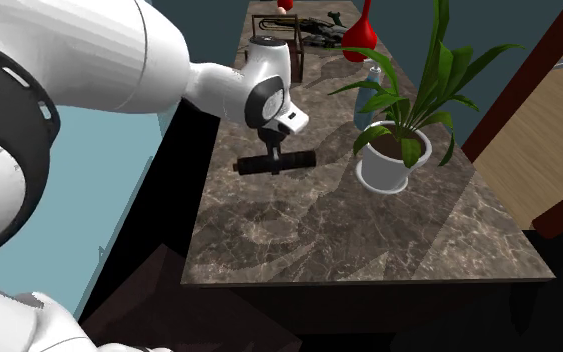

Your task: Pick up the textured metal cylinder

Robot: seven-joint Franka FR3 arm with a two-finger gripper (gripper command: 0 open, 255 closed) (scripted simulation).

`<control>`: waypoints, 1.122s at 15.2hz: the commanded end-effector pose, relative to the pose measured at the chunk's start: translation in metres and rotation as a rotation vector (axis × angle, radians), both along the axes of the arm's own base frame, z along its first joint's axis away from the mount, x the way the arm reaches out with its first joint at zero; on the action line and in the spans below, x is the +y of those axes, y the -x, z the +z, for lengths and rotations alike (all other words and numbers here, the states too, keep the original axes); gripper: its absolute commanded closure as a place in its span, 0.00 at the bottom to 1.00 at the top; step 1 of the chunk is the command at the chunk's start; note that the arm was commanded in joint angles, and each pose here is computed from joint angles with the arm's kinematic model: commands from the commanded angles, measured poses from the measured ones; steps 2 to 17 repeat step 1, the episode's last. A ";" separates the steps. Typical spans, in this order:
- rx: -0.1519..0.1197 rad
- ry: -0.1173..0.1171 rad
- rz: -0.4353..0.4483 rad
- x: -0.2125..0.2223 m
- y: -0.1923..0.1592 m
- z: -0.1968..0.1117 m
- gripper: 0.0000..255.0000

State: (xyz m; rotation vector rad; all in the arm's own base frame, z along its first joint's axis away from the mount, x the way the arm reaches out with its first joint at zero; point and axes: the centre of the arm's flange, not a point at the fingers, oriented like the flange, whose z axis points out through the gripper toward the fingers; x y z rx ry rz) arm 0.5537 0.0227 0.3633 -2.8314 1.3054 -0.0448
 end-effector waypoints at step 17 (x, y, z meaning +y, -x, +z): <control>0.000 0.000 0.000 0.000 0.000 0.004 1.00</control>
